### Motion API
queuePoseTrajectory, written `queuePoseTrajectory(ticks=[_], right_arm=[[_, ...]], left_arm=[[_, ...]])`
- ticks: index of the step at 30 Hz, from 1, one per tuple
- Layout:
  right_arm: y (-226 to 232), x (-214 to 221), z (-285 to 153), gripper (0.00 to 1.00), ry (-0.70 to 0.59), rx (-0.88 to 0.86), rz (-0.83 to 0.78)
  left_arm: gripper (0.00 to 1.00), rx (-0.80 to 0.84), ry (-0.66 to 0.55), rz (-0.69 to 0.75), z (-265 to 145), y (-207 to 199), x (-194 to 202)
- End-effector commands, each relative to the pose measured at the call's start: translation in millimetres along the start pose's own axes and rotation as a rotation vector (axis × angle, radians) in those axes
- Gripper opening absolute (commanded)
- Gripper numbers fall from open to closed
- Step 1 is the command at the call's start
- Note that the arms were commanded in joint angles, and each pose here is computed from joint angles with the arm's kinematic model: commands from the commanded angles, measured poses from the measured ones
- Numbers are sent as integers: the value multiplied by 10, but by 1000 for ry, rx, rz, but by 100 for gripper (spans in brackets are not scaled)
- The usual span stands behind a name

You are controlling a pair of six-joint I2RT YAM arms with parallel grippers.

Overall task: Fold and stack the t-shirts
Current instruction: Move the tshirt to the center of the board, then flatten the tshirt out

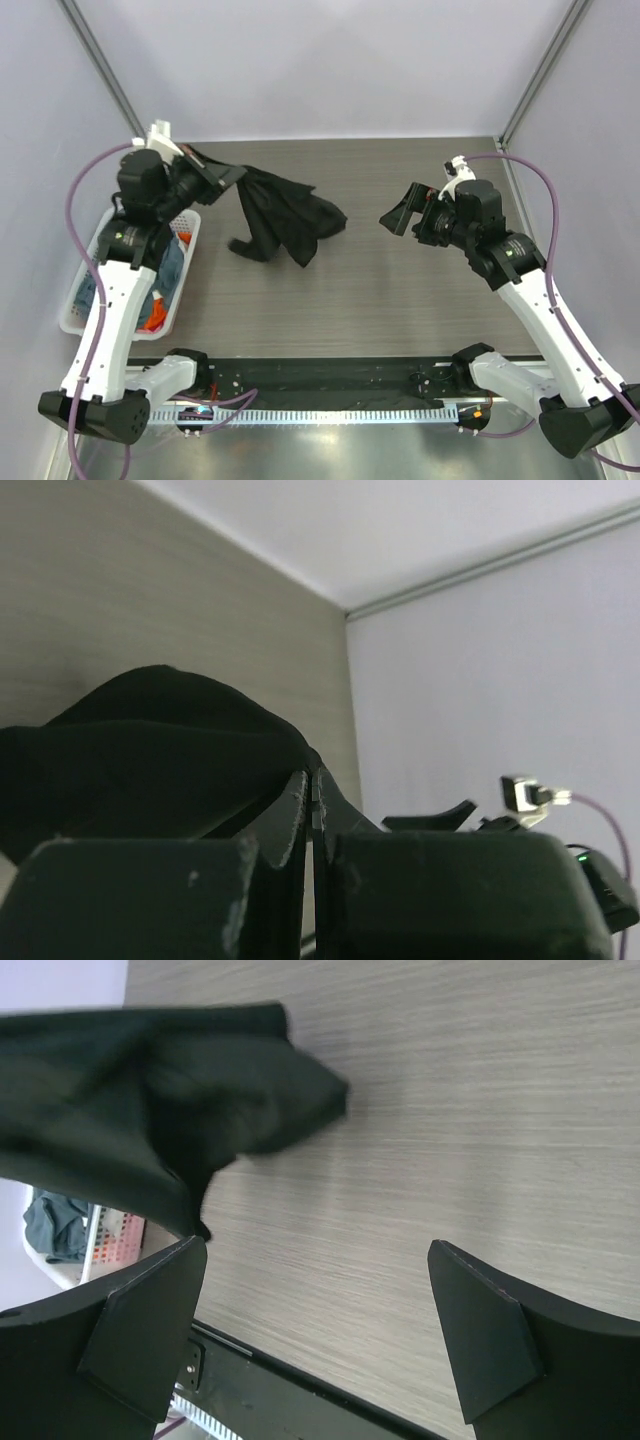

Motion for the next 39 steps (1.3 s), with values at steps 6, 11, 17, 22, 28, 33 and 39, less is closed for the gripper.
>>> queuePoseTrajectory(ticks=[6, 11, 17, 22, 28, 33, 39], right_arm=[[-158, 95, 39, 98, 1, 44, 43], [-397, 293, 205, 96, 61, 104, 72], [-525, 555, 463, 85, 177, 91, 75], [-614, 729, 735, 76, 223, 93, 70], [-578, 1067, 1189, 65, 302, 93, 13], [-341, 1461, 1459, 60, 374, 76, -44], [-432, 1943, 1693, 57, 439, 125, -45]], left_arm=[[1, 0, 224, 18, 215, 304, 984], [23, -267, 350, 64, 40, 1021, 1509], [53, -434, 419, 186, -276, 1415, 1676], [61, -432, 437, 219, -352, 1467, 1743], [62, -419, 522, 203, -276, 1592, 2008], [62, -397, 557, 190, -193, 1647, 2153], [56, -416, 576, 211, -81, 1725, 2164]])
Point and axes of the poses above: each gripper's point midway between its finger pads, its own z axis out along the fingers, its own y axis along the line the jaws close on, x = y × z, the point moved 1 cm from there along -z, back along the fingers, and after that the axes turned 15 degrees about z, right-handed, at the moved point
